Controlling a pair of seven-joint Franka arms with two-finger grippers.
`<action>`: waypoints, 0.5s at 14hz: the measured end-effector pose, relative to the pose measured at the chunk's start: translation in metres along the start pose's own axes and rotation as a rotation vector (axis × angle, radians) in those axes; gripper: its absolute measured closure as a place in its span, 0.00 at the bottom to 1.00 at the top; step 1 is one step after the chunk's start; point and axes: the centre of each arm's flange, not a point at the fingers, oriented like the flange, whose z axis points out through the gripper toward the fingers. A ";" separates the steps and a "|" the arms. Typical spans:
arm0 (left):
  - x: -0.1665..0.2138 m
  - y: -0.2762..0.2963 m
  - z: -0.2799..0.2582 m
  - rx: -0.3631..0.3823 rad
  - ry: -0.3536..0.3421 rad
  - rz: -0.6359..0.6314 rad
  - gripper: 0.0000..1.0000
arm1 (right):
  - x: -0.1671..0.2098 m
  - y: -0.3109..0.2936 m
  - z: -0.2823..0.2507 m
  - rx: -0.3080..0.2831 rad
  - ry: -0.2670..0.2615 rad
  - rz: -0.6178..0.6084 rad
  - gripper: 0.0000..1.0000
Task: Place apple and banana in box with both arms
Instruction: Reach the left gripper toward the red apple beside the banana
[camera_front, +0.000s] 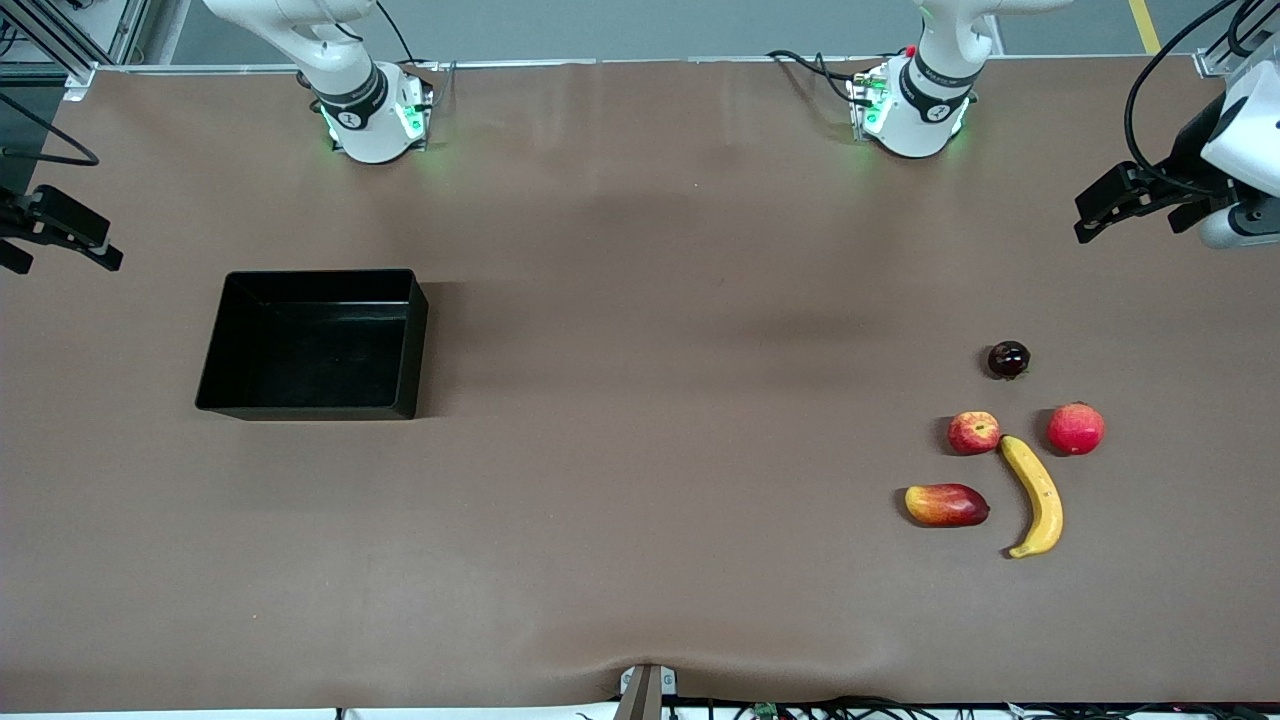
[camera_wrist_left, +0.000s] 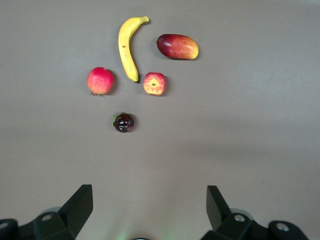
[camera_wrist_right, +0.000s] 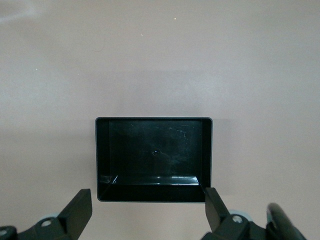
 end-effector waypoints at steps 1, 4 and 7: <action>0.000 0.000 0.000 0.000 0.000 0.000 0.00 | 0.000 0.000 -0.001 0.000 0.001 0.000 0.00; 0.001 0.000 0.002 0.000 -0.003 0.000 0.00 | 0.000 -0.001 -0.001 0.001 -0.010 0.000 0.00; 0.019 0.001 0.026 0.002 -0.029 -0.002 0.00 | 0.001 -0.001 0.006 0.002 -0.037 0.000 0.00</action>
